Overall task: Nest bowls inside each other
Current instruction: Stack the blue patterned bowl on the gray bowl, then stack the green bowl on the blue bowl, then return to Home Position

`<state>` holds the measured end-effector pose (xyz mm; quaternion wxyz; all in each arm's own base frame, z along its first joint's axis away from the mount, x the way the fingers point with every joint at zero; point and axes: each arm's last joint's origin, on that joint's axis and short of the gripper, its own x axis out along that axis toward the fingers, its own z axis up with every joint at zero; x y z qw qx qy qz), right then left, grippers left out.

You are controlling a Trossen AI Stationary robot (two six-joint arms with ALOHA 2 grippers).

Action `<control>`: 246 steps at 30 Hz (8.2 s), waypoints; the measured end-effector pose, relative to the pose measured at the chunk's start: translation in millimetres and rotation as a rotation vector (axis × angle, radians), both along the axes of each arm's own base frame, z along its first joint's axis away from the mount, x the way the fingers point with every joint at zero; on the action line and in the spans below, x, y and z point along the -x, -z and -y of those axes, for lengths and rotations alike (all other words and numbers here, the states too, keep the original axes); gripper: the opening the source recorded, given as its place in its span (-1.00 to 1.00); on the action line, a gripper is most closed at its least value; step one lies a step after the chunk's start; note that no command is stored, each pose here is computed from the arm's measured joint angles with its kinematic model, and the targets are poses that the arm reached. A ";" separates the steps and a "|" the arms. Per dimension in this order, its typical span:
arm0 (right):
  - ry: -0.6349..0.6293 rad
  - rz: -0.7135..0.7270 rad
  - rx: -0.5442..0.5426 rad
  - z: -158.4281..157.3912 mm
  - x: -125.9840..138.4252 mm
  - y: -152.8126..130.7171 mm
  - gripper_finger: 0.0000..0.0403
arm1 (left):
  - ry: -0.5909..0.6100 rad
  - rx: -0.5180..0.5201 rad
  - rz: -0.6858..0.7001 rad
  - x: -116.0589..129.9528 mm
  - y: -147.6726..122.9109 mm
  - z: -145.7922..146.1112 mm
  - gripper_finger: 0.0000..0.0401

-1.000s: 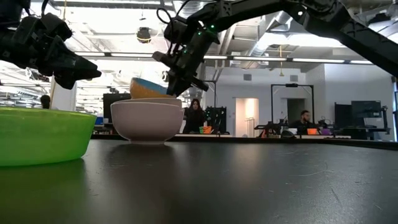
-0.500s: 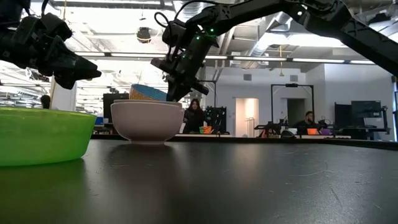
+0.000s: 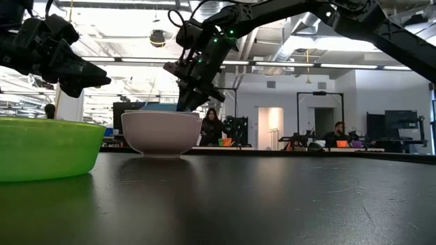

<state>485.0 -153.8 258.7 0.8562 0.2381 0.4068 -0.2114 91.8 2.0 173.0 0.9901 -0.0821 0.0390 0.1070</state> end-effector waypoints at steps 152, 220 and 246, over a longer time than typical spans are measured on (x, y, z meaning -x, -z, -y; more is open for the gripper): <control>-0.611 -0.282 0.126 -204.6 71.1 -96.3 -0.41 | -0.005 0.004 -0.028 -2.1 2.3 0.0 -0.36; -0.403 0.584 0.315 -180.0 364.7 121.0 -0.42 | 0.013 0.046 -0.028 -2.1 2.9 0.6 -0.36; -0.425 0.492 0.319 -179.2 367.8 129.6 -0.42 | 0.013 0.046 -0.028 -2.1 2.9 0.6 -0.36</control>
